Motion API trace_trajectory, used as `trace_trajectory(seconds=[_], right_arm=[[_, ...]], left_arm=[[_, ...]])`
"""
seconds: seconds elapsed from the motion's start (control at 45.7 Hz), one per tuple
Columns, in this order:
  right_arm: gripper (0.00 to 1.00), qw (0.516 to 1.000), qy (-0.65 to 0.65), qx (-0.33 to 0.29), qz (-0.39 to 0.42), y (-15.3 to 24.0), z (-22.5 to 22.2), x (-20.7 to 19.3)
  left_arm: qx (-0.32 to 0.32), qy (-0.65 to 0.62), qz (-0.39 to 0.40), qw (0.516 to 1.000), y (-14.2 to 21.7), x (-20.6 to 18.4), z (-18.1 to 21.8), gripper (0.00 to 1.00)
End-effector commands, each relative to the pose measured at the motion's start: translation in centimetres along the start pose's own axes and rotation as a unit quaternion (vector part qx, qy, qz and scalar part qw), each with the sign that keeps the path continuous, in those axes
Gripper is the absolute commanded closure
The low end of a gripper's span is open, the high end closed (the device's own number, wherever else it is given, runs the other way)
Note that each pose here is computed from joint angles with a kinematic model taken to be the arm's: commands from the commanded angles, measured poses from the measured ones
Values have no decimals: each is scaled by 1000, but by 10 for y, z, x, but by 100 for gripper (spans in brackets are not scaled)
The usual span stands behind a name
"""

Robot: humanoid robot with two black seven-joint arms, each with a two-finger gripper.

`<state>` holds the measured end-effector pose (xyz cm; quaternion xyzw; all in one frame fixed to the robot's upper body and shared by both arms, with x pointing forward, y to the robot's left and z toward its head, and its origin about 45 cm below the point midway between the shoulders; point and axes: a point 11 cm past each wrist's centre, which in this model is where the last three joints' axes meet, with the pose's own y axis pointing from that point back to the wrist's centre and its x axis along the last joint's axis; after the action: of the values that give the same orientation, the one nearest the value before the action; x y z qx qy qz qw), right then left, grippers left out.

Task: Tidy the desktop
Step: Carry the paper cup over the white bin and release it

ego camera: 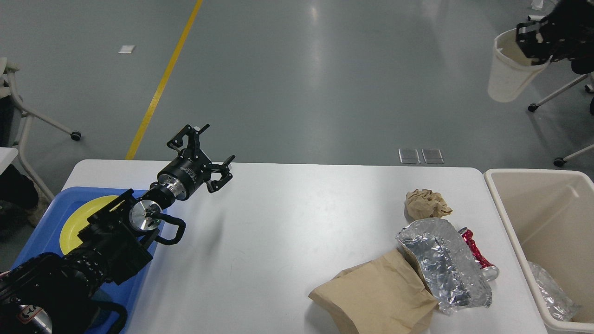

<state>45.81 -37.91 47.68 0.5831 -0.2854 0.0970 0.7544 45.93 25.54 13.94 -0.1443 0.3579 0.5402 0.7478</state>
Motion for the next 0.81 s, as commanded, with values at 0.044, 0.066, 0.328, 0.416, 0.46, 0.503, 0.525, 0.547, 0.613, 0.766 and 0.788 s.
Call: trace_trajectory(seconds=[0.044, 0.066, 0.328, 0.416, 0.46, 0.503, 0.525, 0.547, 0.613, 0.766, 0.788], right_arm=[[100, 994, -37, -58, 80, -29, 64, 5], [100, 993, -42, -63, 87, -34, 72, 3], [100, 980, -86, -115, 140, -107, 139, -40], [100, 978, -96, -129, 136, -131, 156, -64], [100, 977, -101, -135, 131, -144, 164, -78], [100, 976, -106, -141, 131, -157, 171, -92], [100, 975, -108, -142, 132, -163, 174, -98], [100, 974, -112, -143, 136, -169, 176, -102], [100, 971, -125, -145, 140, -189, 184, -120], [100, 962, -168, -149, 154, -232, 201, -164], [100, 960, -175, -152, 157, -236, 205, -171]], left_arm=[[-1, 0, 0, 1000, 0, 0, 1, 3], [-1, 0, 0, 1000, 0, 0, 1, 3], [1, 0, 0, 1000, 0, 0, 0, 3], [0, 0, 0, 1000, 0, 0, 0, 3], [0, 0, 0, 1000, 0, 0, 0, 3], [0, 0, 0, 1000, 0, 0, 0, 3], [-1, 0, 0, 1000, 0, 0, 1, 3], [-1, 0, 0, 1000, 0, 0, 1, 3], [0, 0, 0, 1000, 0, 0, 0, 3], [-1, 0, 0, 1000, 0, 0, 0, 3], [0, 0, 0, 1000, 0, 0, 0, 3]])
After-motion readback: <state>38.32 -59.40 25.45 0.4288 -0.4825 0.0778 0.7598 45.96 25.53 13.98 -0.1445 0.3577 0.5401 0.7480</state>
